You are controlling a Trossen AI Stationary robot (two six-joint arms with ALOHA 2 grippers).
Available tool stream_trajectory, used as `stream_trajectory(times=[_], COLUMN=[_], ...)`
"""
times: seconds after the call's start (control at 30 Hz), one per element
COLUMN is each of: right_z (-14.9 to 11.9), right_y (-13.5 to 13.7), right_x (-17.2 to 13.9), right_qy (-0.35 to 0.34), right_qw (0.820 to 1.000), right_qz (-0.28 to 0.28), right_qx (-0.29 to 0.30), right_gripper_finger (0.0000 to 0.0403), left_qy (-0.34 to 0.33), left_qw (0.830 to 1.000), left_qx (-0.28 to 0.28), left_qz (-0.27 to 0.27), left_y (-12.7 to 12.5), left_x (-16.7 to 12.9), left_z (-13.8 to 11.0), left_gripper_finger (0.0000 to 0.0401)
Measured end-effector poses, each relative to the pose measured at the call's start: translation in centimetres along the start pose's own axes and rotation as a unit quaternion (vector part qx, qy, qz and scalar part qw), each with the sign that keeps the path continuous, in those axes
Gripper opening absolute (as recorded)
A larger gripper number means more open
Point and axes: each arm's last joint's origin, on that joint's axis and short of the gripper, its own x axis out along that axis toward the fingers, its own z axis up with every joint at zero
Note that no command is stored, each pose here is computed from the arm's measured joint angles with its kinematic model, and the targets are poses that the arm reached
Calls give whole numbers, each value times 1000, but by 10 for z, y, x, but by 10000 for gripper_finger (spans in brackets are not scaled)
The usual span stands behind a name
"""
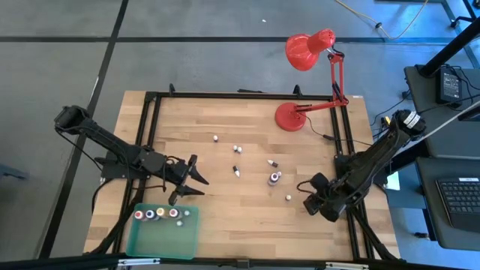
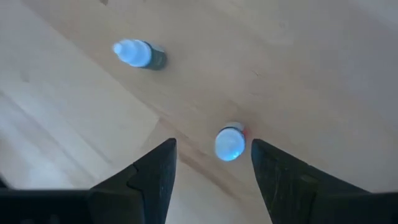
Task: Pick & Place food coloring
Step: Put the orange food coloring into the blue bin
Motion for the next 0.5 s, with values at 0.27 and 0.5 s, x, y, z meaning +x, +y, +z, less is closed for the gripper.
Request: stream_trajectory(times=[0.27, 0.5], right_z=[-5, -6], right_y=[2, 3], right_x=[15, 18], right_qy=[-2, -1], right_qw=[999, 999], right_qz=[-31, -31], right_qx=[-16, -19], right_gripper_finger=[210, 210], left_qy=[12, 12], left_qw=[1000, 1000], left_qx=[1, 1], left_qz=[3, 3], left_y=[1, 1], left_x=[0, 0], left_z=[-2, -2], left_gripper_finger=[178, 175])
